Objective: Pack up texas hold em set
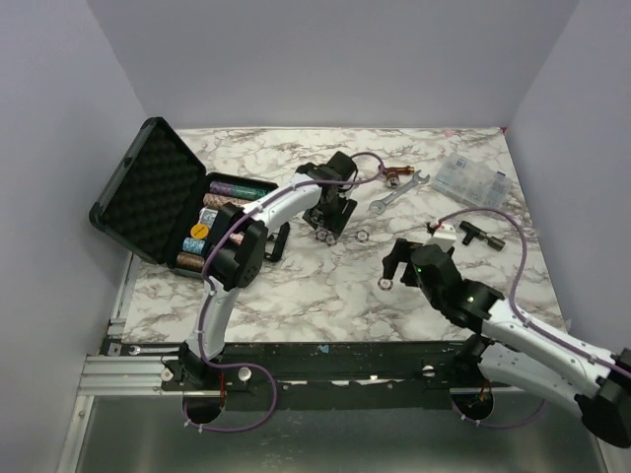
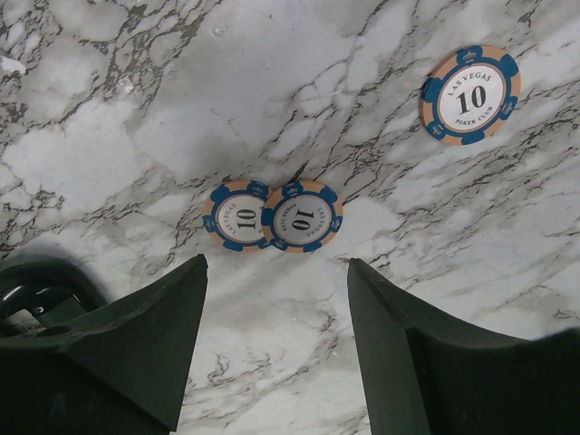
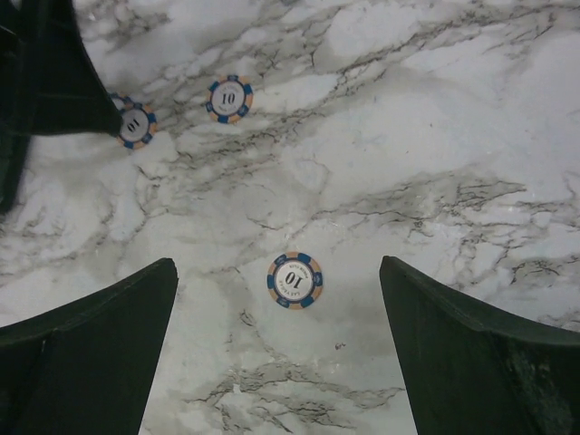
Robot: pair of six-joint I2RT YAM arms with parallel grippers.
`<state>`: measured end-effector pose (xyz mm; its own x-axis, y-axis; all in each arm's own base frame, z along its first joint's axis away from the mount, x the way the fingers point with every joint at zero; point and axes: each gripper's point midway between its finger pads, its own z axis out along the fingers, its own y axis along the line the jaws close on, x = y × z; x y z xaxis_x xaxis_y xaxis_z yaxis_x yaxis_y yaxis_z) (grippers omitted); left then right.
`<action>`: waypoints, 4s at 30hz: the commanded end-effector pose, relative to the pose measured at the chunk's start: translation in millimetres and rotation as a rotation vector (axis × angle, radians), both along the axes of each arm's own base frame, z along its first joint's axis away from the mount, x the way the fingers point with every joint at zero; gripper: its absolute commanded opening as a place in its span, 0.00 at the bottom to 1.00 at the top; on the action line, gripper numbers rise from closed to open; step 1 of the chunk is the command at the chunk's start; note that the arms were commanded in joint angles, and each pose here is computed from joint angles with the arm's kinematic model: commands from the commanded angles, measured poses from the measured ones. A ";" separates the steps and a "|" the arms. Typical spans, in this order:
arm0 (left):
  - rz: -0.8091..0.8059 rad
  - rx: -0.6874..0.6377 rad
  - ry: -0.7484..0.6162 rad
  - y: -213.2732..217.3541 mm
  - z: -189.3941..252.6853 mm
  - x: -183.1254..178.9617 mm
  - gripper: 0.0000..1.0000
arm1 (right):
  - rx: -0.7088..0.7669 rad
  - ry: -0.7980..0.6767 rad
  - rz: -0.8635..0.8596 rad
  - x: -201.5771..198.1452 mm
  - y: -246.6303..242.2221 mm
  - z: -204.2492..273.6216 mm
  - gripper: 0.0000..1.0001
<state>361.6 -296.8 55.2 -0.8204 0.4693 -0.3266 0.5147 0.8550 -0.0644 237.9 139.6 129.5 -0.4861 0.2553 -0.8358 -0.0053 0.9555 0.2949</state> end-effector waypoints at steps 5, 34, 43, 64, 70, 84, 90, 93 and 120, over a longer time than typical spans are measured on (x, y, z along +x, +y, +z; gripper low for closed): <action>0.076 -0.207 -0.076 16.9 89.5 9.2 0.65 | -0.152 0.352 0.078 0.0 36.7 -70.2 0.94; 0.275 -0.621 -0.185 101.2 200.4 31.8 0.71 | -0.338 0.232 0.558 116.6 180.2 -102.7 0.80; 0.298 -0.671 -0.190 110.8 207.5 34.0 0.70 | -0.373 0.290 0.650 114.7 172.9 -126.0 0.73; 0.314 -0.674 -0.171 115.2 200.3 37.9 0.70 | -0.422 0.330 0.725 105.3 168.1 -132.1 0.57; 0.314 -0.675 -0.169 115.3 199.7 38.4 0.70 | -0.434 0.331 0.722 106.5 166.6 -132.7 0.47; 0.313 -0.675 -0.164 114.9 198.4 38.4 0.69 | -0.379 0.258 0.670 115.0 172.2 -106.3 0.30; 0.313 -0.677 -0.167 114.9 199.7 38.0 0.69 | -0.378 0.221 0.641 123.4 173.0 -91.6 0.27; 0.314 -0.676 -0.167 115.5 200.0 38.4 0.69 | -0.376 0.212 0.639 127.5 176.2 -86.7 0.27; 0.323 -0.693 -0.171 121.1 202.4 40.3 0.71 | -0.403 0.228 0.648 150.0 193.7 -98.3 0.29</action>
